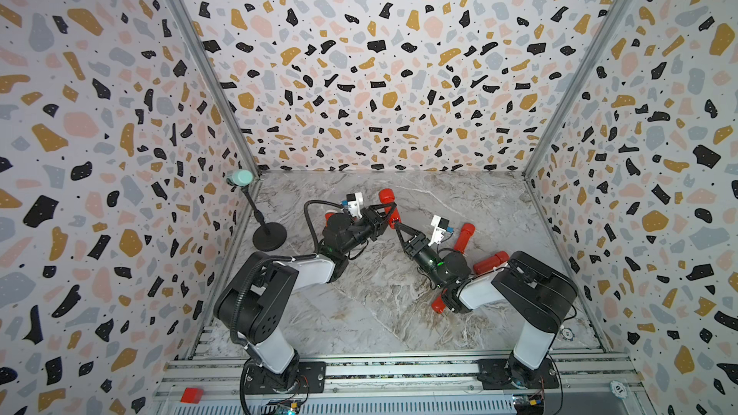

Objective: Close the plug at the bottom of the flashlight
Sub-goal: Close the plug of the flashlight.

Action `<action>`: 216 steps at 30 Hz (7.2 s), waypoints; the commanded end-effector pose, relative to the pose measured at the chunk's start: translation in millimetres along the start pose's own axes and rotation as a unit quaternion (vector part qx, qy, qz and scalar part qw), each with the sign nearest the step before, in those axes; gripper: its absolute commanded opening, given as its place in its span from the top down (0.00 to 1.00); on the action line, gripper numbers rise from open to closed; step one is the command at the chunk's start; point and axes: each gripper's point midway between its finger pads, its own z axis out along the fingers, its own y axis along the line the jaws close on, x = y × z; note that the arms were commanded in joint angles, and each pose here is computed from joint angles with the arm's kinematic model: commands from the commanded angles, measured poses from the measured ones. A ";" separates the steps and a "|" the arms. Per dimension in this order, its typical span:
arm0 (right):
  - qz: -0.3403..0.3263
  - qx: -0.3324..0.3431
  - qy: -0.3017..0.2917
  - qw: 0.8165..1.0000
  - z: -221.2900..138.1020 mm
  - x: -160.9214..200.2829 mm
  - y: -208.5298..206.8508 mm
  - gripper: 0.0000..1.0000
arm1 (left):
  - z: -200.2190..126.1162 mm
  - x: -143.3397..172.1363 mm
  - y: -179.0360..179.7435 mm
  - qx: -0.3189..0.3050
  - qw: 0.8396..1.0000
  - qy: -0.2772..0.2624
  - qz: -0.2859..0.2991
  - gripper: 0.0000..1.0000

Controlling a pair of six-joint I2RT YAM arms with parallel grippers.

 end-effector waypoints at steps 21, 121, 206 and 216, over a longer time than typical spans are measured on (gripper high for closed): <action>0.041 -0.100 -0.038 0.993 -3.4 -13.5 45.4 0.52 | -1.1 0.4 -14.7 0.035 0.999 0.006 0.011 1.00; 0.051 -0.093 -0.055 0.993 19.4 -23.6 41.2 0.67 | 3.5 25.7 -36.5 0.082 0.996 0.042 0.010 1.00; 0.068 0.111 -0.072 0.989 -7.6 -18.4 -70.0 0.76 | -11.2 25.7 -87.5 0.157 0.986 0.044 0.035 1.00; 0.074 0.134 -0.063 0.986 -17.4 -8.6 -80.7 0.75 | -18.8 17.3 -91.9 0.168 0.985 0.026 0.034 1.00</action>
